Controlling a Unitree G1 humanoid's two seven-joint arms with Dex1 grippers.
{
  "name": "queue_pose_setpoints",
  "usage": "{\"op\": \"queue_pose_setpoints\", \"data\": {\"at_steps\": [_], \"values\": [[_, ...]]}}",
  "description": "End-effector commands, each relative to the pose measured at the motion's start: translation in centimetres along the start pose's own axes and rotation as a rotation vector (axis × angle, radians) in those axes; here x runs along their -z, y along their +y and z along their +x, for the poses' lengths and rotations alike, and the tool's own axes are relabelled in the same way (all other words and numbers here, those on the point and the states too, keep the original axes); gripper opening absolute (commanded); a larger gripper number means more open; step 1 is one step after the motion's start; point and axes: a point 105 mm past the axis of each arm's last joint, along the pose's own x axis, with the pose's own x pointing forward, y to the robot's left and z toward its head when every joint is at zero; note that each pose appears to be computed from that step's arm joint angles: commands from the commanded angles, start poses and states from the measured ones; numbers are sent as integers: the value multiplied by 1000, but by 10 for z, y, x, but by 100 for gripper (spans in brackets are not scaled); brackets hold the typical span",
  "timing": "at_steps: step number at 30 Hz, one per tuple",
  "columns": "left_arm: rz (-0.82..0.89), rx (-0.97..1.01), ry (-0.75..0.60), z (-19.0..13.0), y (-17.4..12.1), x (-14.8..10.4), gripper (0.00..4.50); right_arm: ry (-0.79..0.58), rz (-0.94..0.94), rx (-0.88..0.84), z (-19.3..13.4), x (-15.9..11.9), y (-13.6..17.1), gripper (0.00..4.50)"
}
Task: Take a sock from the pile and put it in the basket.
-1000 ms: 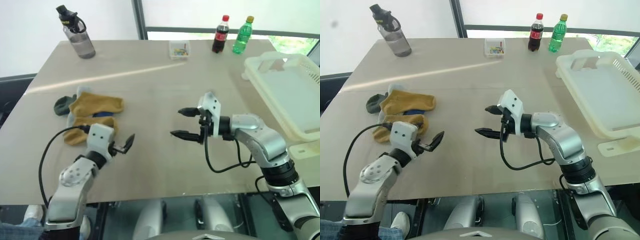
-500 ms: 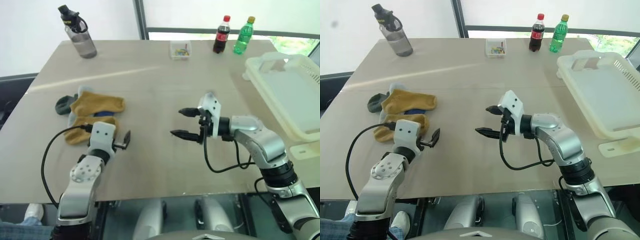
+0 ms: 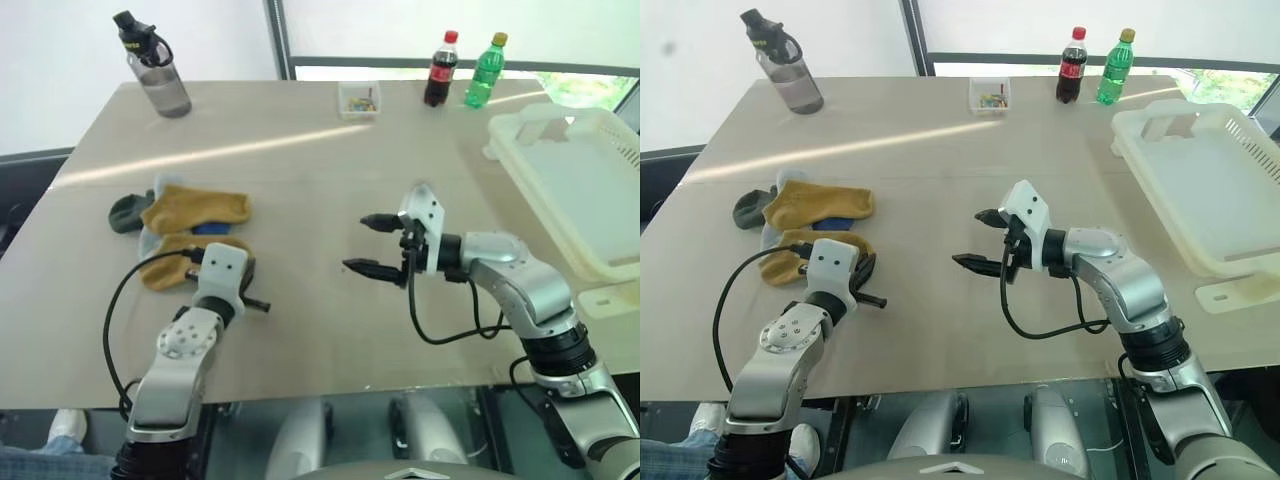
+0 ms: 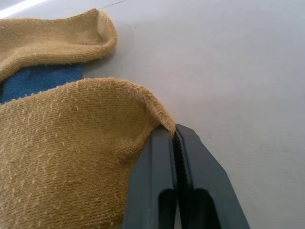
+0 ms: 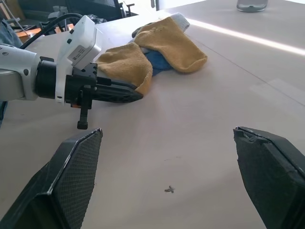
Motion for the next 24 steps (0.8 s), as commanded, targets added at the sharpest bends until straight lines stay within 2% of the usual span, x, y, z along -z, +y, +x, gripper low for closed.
{"op": "queue_pose_setpoints", "data": {"at_steps": [1, 5, 9, 16, 20, 24], "values": [[-37, 106, -50, -1, -21, -12, 7, -41, -39, 13, -4, -12, -2, 450], [-99, 292, -91, -6, -57, -25, 7, -43, -41, 16, -4, -12, -3, 450], [-175, 510, -57, -20, -96, -27, 7, -42, -53, 38, -6, -14, -7, 450], [-210, 660, 35, -14, -125, -22, 7, -39, -71, 110, -19, -20, -17, 450], [-224, 807, 108, -9, -153, -21, 7, -26, -75, 189, -36, -20, -28, 450], [-190, 933, 104, -5, -173, -30, 7, -8, -76, 270, -57, -20, -36, 450]]}}
